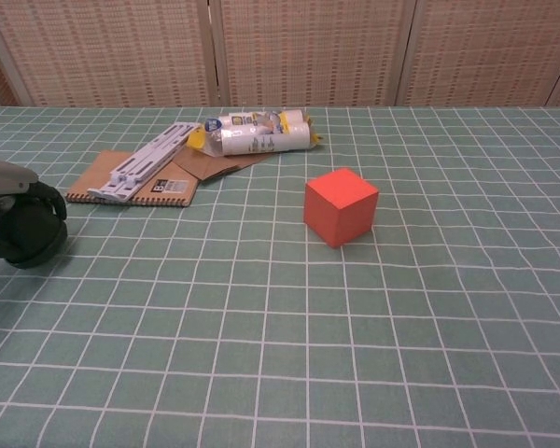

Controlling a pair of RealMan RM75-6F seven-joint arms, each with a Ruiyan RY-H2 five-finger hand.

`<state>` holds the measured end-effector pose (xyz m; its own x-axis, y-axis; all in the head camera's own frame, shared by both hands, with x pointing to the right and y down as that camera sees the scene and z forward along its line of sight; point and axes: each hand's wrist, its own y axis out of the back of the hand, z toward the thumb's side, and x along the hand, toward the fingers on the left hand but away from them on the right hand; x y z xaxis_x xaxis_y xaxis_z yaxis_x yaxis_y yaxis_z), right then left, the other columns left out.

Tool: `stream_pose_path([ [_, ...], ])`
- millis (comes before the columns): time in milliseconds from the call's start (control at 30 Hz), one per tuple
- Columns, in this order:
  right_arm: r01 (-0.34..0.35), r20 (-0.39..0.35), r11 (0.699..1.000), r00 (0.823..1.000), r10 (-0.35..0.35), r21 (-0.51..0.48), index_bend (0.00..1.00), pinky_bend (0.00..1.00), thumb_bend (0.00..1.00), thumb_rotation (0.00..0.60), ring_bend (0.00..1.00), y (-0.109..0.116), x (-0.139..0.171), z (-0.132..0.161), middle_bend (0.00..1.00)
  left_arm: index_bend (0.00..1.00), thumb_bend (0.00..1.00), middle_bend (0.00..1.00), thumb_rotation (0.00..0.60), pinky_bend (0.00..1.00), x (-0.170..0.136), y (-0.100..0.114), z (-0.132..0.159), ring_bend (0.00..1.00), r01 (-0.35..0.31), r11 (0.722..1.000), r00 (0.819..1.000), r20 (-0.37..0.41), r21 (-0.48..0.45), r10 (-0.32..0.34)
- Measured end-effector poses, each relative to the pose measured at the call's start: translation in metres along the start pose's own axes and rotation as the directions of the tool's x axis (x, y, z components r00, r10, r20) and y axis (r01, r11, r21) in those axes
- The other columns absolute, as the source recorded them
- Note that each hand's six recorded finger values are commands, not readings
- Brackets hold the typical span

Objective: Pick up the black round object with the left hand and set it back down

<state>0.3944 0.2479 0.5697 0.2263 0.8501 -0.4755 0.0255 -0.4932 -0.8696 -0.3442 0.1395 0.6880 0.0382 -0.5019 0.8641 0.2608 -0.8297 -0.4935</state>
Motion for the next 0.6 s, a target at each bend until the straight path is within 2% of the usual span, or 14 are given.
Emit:
stream_pose_path([
  [100, -0.003, 0.000, 1.000, 1.000, 0.003, 0.001, 0.00, 0.00, 0.18, 0.600, 0.00, 0.000, 0.000, 0.000, 0.00, 0.65, 0.46, 0.72, 0.600, 0.91, -0.004, 0.010, 0.009, 0.65, -0.030, 0.995, 0.998, 0.054, -0.098, 0.036],
  [167, -0.001, 0.003, 1.000, 1.000, 0.001, -0.001, 0.00, 0.00, 0.18, 0.600, 0.00, 0.000, 0.000, -0.001, 0.00, 0.65, 0.46, 0.72, 0.600, 0.90, -0.007, 0.019, 0.017, 0.65, -0.057, 0.981, 0.993, 0.096, -0.187, 0.076],
  [200, 0.002, 0.004, 1.000, 1.000, -0.002, -0.004, 0.00, 0.00, 0.18, 0.600, 0.00, 0.001, 0.000, -0.001, 0.00, 0.65, 0.46, 0.71, 0.600, 0.90, -0.009, 0.023, 0.019, 0.65, -0.068, 0.971, 0.989, 0.112, -0.230, 0.096],
  [300, 0.008, 0.005, 1.000, 1.000, -0.008, -0.011, 0.00, 0.00, 0.18, 0.600, 0.00, 0.003, 0.000, -0.002, 0.00, 0.64, 0.46, 0.71, 0.600, 0.89, -0.012, 0.034, 0.027, 0.65, -0.088, 0.911, 0.974, 0.156, -0.403, 0.163],
  [400, 0.001, 0.003, 1.000, 1.000, -0.001, -0.018, 0.00, 0.00, 0.18, 0.600, 0.00, 0.001, 0.000, -0.001, 0.00, 0.63, 0.46, 0.71, 0.600, 0.89, -0.016, 0.043, 0.030, 0.65, -0.068, 0.791, 0.958, 0.181, -0.608, 0.221],
  [433, -0.001, 0.002, 1.000, 1.000, 0.002, -0.019, 0.00, 0.00, 0.18, 0.600, 0.00, 0.001, 0.000, -0.001, 0.00, 0.63, 0.46, 0.71, 0.600, 0.90, -0.017, 0.047, 0.030, 0.65, -0.048, 0.724, 0.952, 0.188, -0.689, 0.242],
  [500, -0.005, 0.001, 1.000, 1.000, 0.005, -0.019, 0.00, 0.00, 0.18, 0.600, 0.00, 0.000, -0.001, -0.001, 0.00, 0.63, 0.46, 0.71, 0.600, 0.90, -0.018, 0.053, 0.029, 0.66, -0.011, 0.607, 0.942, 0.195, -0.795, 0.273],
  [533, -0.005, 0.001, 1.000, 1.000, 0.005, -0.017, 0.00, 0.00, 0.18, 0.600, 0.00, 0.000, -0.001, -0.001, 0.00, 0.64, 0.46, 0.71, 0.600, 0.90, -0.018, 0.057, 0.027, 0.66, 0.016, 0.525, 0.935, 0.199, -0.851, 0.294],
  [600, -0.004, 0.001, 1.000, 1.000, 0.004, -0.012, 0.00, 0.00, 0.18, 0.600, 0.00, 0.000, -0.001, 0.000, 0.00, 0.64, 0.46, 0.71, 0.600, 0.91, -0.019, 0.062, 0.022, 0.66, 0.058, 0.408, 0.924, 0.204, -0.911, 0.323],
])
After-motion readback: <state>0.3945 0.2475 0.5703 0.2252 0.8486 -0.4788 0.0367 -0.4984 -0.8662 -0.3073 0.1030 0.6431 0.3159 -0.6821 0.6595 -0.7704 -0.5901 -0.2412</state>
